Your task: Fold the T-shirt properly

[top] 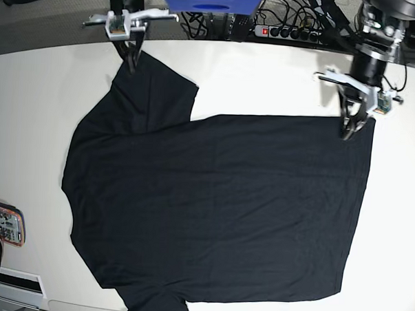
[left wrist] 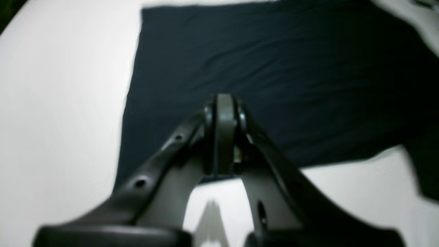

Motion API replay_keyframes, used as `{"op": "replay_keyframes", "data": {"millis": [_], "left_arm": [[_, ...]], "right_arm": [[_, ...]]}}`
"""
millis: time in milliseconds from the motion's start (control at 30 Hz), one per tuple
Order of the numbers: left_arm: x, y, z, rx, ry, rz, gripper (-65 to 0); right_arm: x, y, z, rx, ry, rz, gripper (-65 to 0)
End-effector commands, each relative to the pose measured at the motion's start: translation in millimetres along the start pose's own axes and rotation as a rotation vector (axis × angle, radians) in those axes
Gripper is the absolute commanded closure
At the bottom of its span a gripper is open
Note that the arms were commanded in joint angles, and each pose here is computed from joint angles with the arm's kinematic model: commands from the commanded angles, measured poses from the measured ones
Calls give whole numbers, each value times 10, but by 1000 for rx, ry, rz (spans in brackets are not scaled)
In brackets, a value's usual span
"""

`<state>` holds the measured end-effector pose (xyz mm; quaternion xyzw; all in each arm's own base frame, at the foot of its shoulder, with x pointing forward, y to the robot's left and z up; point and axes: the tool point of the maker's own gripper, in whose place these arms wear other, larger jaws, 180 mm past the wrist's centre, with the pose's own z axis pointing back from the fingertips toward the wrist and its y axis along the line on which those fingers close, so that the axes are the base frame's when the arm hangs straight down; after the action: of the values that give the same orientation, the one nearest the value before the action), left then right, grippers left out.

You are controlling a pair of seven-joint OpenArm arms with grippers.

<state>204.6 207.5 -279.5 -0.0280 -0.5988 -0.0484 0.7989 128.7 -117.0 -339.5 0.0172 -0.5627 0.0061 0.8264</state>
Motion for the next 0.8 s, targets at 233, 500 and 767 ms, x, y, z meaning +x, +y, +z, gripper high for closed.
{"op": "replay_keyframes", "data": {"millis": [233,500,767], "left_arm": [[150,107,-28,22,-34,-17,0],[207,86,-86,30,-63,-2,0],[361,41,-200,73,-149,79,0]], "right_arm": [[-13,-37,-44,-7,49,-21,0],[-145,-78,-364,18,194,22,0],[174,-351,-789,149,216,-70,0]]}}
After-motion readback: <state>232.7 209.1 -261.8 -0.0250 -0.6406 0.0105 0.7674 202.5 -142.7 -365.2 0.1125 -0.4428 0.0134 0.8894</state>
